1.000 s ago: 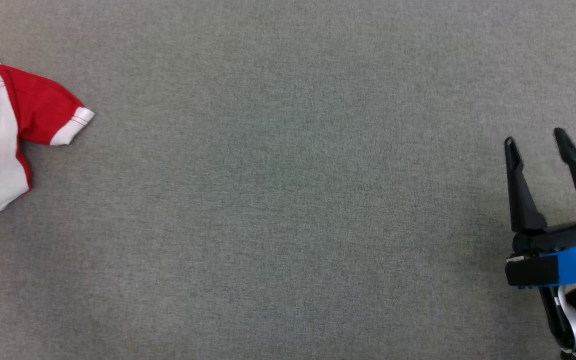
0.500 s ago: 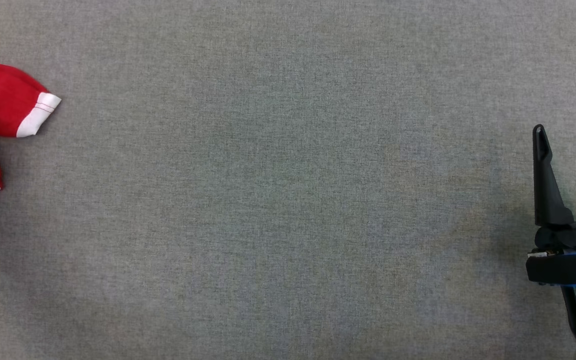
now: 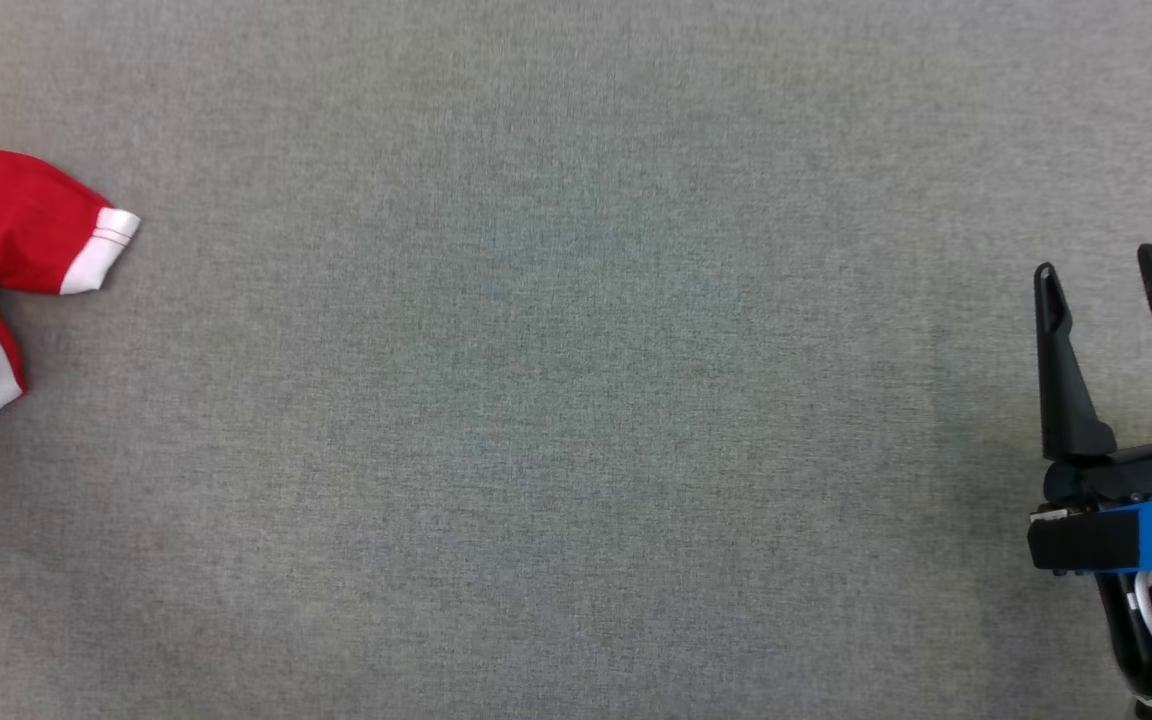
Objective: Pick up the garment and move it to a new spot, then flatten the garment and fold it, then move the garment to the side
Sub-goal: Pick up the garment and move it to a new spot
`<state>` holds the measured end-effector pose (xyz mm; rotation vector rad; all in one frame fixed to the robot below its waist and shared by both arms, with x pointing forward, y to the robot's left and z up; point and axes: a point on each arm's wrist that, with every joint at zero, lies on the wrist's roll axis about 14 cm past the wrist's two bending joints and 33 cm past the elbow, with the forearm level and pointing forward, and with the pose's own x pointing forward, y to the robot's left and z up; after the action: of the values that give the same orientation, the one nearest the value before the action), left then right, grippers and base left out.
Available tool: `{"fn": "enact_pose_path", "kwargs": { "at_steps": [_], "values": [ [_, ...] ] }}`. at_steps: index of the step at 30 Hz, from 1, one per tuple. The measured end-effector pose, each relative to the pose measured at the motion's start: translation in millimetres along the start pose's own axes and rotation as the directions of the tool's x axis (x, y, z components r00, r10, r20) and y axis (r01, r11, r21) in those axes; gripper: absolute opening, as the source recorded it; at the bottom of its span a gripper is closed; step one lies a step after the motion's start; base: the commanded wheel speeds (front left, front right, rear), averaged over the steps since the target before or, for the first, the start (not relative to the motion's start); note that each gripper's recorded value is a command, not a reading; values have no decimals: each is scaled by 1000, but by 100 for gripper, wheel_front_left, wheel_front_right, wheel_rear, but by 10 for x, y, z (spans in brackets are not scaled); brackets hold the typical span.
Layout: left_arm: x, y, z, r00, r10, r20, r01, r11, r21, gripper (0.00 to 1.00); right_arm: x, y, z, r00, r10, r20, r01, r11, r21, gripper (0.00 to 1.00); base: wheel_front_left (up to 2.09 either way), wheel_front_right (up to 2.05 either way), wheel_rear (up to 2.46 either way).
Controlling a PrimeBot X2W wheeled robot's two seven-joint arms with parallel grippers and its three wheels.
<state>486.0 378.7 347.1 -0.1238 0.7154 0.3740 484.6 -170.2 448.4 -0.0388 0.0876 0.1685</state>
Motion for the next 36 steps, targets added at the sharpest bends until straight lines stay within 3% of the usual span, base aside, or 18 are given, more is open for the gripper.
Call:
{"fn": "enact_pose_path", "kwargs": {
  "at_steps": [5,9,14,20,23,28,31,32,36],
  "values": [
    [-138,19,407,988,-15,152,8,999,46,0,-79,25,103,1000,-6,27,5,1000,26,100,0,0,0],
    [-324,-124,983,936,-74,344,36,993,116,0,-163,40,179,999,-15,48,13,999,47,100,0,0,0],
    [-708,-468,1726,798,-186,573,80,976,205,0,-302,42,286,996,-34,82,27,997,77,100,0,0,0],
    [-1297,-1175,2417,585,-359,728,156,930,333,0,-543,-72,404,989,-93,118,81,991,106,100,0,0,0],
    [-1604,-1654,2648,474,-453,755,205,891,406,0,-697,-168,407,983,-136,119,121,985,121,100,0,0,0],
    [-2172,-2524,2809,288,-608,740,287,792,539,0,-940,-348,432,969,-209,129,191,972,138,100,0,0,0],
    [-2512,-3013,2772,187,-684,705,340,718,607,0,-1072,-435,415,961,-246,126,227,963,147,100,0,0,0],
    [-2755,-3304,2714,119,-725,678,373,666,646,0,-1149,-493,409,954,-271,126,251,955,156,100,0,0,0],
    [-3070,-3725,2513,32,-789,614,412,570,711,0,-1241,-564,398,945,-301,126,279,945,169,100,0,0,0]
  ]
}}
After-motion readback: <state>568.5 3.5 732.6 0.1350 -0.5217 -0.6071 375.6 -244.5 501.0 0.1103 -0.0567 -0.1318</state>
